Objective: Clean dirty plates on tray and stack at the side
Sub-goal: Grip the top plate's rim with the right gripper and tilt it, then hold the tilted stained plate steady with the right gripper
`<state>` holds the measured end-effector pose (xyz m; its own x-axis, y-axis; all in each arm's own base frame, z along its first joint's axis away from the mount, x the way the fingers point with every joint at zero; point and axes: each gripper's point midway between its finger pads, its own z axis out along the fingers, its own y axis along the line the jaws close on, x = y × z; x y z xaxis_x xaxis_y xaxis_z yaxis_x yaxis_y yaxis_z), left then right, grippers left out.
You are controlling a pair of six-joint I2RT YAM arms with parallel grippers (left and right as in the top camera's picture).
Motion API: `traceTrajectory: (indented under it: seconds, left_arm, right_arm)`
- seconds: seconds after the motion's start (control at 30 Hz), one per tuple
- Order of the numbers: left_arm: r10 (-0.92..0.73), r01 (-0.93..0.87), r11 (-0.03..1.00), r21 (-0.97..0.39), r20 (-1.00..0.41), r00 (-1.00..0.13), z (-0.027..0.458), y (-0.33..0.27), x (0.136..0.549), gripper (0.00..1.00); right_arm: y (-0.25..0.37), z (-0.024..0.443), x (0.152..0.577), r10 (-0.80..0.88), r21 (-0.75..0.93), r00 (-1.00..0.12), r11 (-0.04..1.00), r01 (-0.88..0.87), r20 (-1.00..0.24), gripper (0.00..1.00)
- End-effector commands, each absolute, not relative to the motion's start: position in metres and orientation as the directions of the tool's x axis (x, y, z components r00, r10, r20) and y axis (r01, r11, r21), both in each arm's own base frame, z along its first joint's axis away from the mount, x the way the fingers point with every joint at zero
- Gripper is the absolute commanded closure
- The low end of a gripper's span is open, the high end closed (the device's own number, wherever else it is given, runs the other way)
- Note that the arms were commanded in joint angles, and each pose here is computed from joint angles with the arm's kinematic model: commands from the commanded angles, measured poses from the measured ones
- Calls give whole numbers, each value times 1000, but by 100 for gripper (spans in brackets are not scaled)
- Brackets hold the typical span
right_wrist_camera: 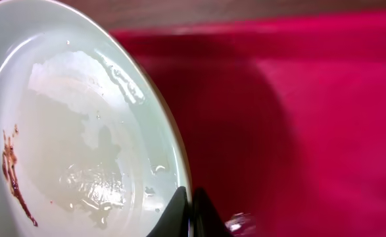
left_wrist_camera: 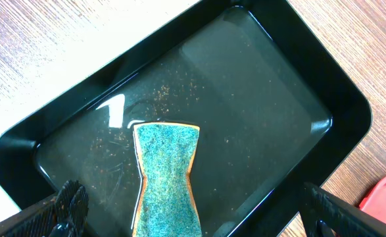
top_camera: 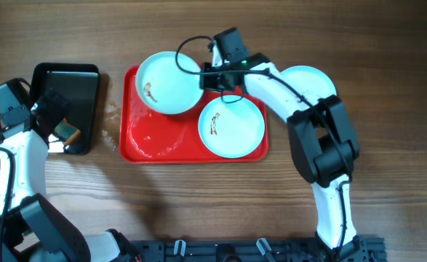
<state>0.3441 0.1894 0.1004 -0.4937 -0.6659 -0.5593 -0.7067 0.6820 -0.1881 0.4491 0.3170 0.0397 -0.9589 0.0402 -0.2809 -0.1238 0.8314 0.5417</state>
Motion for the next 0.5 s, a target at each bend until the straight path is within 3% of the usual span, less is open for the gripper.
traceTrajectory:
  seconds: [0.0, 0.17, 0.33, 0.47]
  left_arm:
    - [-666, -708, 681, -190, -563, -490, 102, 191, 344, 0]
    - [-666, -708, 681, -190, -563, -490, 102, 191, 344, 0]
    - [-666, -708, 681, -190, -563, -490, 102, 191, 344, 0]
    - [-666, -708, 681, -190, -563, -490, 102, 191, 344, 0]
  right_arm:
    - [343, 64, 432, 32, 597, -963, 790, -139, -267, 96]
    - [351, 47, 400, 15, 508, -979, 856, -92, -203, 96]
    - [343, 67, 373, -30, 273, -946, 954, -124, -323, 96]
    - [346, 62, 343, -18, 187, -952, 979, -78, -305, 96]
